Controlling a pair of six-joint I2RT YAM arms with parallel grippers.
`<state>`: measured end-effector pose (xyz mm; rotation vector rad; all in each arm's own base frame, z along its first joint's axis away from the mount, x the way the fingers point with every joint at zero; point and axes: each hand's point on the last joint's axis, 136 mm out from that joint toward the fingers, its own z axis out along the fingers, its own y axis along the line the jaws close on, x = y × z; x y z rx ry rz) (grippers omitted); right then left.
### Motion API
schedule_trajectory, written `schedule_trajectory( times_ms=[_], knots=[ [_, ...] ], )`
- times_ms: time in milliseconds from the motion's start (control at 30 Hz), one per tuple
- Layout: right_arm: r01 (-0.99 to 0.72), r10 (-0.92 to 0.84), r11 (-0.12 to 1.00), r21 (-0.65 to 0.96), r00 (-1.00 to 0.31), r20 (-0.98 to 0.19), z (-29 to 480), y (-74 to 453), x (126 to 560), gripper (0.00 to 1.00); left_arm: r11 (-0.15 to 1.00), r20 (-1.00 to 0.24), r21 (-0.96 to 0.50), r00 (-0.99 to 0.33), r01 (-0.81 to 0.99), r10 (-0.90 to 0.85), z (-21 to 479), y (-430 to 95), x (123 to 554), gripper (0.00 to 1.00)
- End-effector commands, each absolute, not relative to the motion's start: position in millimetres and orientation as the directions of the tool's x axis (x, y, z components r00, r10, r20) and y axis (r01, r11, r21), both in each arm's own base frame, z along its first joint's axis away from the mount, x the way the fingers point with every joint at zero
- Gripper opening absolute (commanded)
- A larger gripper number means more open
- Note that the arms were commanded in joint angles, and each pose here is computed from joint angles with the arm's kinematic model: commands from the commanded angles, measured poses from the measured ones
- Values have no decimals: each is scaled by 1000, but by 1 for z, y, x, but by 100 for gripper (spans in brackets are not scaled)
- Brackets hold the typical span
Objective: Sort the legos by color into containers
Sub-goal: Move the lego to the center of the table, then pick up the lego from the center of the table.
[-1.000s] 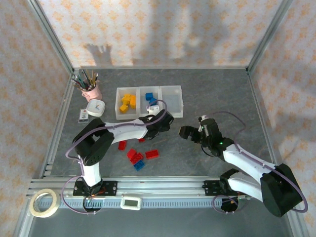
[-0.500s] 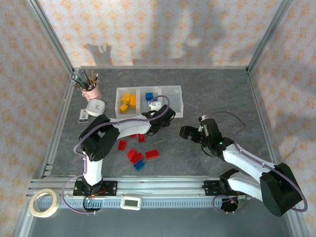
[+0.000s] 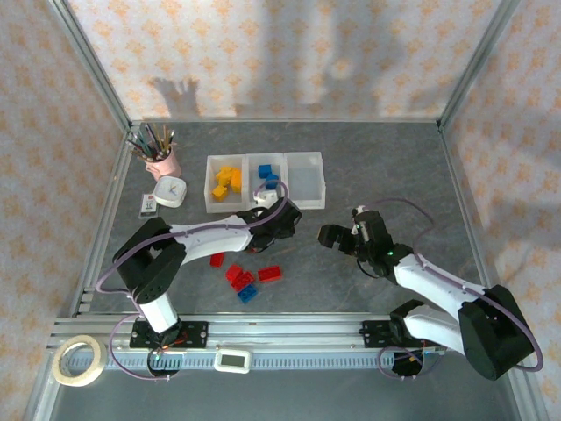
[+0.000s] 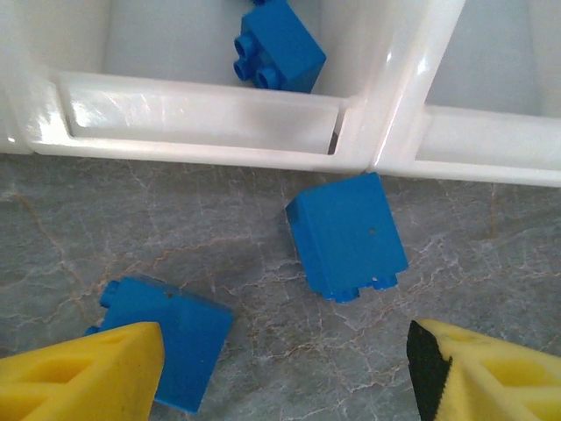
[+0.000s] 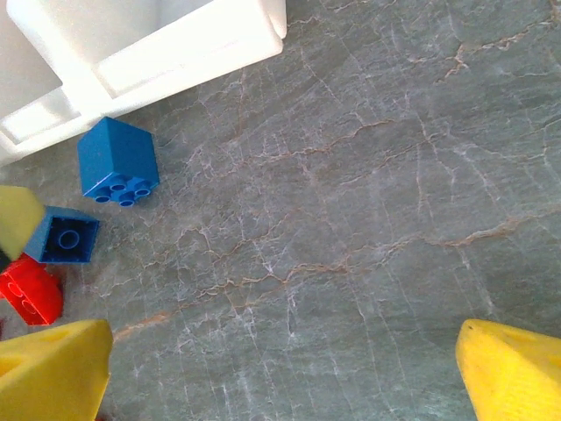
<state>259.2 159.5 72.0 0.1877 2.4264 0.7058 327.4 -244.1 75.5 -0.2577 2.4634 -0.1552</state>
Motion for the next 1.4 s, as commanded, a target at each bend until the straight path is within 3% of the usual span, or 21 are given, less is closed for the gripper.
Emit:
schedule_trajectory(
  times_ms=[0, 567, 1033, 1367],
  knots=[
    [-46, 309, 838, 544, -781, -543, 88, 162, 271, 100, 974, -629, -101, -746, -202, -220, 82, -221, 326, 77],
    [-34, 314, 845, 534, -776, -547, 86, 156, 267, 100, 986, -539, -50, -827, -158, -160, 39, -213, 336, 76],
    [-33, 316, 843, 536, -777, -545, 89, 157, 268, 100, 991, -548, -47, -827, -123, -128, 49, -212, 337, 48],
    [-57, 323, 829, 557, -763, -560, 111, 162, 272, 100, 986, -612, -116, -773, -119, -166, 99, -208, 336, 44]
  ],
)
